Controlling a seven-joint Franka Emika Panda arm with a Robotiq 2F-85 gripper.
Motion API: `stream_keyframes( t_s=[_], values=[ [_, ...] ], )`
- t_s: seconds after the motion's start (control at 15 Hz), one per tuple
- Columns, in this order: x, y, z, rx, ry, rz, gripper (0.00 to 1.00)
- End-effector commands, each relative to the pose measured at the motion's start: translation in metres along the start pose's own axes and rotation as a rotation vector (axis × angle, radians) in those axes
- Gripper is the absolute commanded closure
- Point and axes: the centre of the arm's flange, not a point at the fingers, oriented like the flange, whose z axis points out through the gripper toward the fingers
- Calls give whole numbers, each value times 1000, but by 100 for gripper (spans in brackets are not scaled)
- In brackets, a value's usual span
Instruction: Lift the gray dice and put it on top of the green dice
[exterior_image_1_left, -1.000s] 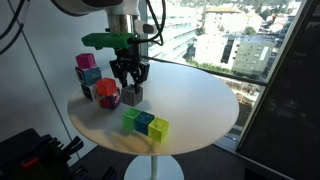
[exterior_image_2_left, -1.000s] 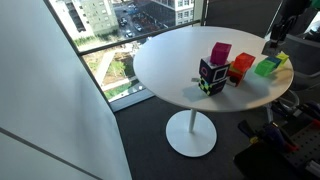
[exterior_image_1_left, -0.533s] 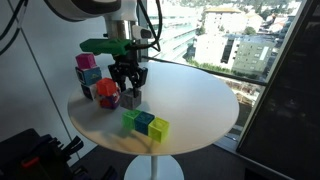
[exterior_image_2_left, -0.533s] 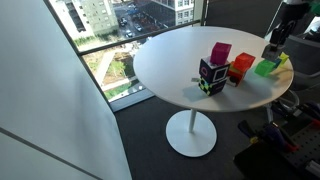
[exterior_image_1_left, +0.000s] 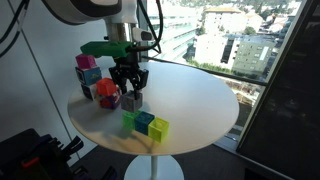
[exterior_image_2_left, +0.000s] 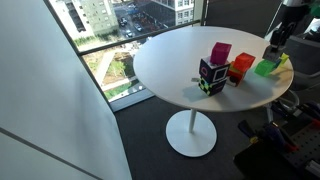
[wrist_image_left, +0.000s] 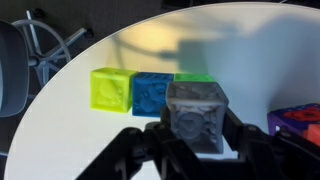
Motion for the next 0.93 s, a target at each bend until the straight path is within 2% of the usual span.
stream_keyframes(
  t_s=[0.0, 0.87],
  values=[
    [-2, 3, 5, -32, 9, 13, 73],
    [-2, 0, 15, -22, 4, 10, 73]
  ],
)
